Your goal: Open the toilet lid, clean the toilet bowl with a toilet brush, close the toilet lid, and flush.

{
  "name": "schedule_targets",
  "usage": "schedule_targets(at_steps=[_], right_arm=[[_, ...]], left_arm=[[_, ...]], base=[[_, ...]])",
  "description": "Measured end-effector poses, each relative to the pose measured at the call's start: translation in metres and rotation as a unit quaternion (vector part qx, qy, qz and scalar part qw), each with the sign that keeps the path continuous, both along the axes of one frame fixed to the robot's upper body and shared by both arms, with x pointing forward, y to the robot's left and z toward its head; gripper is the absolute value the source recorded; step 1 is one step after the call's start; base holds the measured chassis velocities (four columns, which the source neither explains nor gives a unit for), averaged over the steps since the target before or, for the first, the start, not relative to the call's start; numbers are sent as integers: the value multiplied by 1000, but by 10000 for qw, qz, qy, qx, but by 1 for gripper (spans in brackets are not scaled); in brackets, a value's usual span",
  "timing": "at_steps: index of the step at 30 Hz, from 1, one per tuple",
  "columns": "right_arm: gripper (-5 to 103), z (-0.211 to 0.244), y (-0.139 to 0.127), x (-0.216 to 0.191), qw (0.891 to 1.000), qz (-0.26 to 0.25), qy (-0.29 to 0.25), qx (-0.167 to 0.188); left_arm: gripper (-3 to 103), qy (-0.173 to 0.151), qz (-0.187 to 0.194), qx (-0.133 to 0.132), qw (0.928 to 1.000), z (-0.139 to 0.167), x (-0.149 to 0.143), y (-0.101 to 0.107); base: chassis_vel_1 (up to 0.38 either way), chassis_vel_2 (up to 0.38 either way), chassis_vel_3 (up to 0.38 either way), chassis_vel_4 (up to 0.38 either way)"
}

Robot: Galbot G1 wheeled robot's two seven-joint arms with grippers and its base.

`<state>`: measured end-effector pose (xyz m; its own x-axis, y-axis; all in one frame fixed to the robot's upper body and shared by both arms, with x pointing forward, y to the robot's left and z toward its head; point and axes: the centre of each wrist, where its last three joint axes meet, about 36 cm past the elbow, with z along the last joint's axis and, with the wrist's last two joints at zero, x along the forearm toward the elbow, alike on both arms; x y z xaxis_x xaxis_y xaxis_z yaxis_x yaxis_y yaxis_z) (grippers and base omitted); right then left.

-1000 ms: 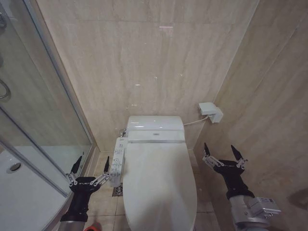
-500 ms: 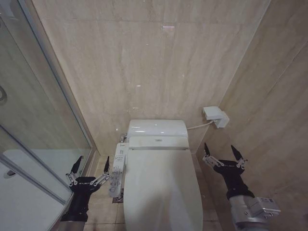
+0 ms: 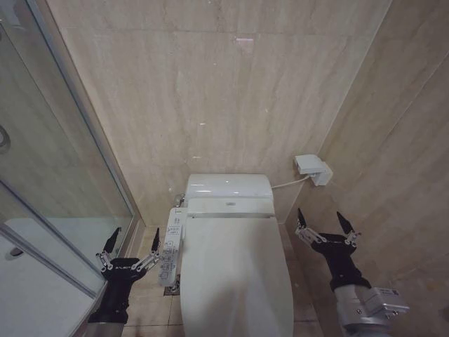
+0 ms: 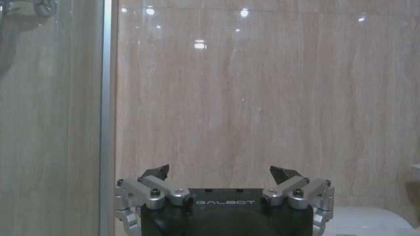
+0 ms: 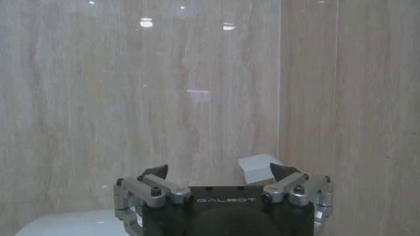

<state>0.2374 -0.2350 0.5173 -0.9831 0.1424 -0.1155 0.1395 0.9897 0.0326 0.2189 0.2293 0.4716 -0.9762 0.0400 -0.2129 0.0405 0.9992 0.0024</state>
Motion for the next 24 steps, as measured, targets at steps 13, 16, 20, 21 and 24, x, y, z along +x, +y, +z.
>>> schedule_targets(at_steps=[13,16,20,21,24], right_arm=[[100,0,0,0,10000,0,0,0],[100,0,0,0,10000,0,0,0],[100,0,0,0,10000,0,0,0],[100,0,0,0,10000,0,0,0],[100,0,0,0,10000,0,0,0]], left_arm=[[100,0,0,0,10000,0,0,0],[100,0,0,0,10000,0,0,0],[100,85,-15,11,10000,2,3,5],[100,153,-33,18,9999,5,6,11],[100,358,-102,41,9993,14,15,25]], base=[[0,0,0,0],[0,0,0,0],[0,0,0,0],[0,0,0,0],[0,0,0,0]])
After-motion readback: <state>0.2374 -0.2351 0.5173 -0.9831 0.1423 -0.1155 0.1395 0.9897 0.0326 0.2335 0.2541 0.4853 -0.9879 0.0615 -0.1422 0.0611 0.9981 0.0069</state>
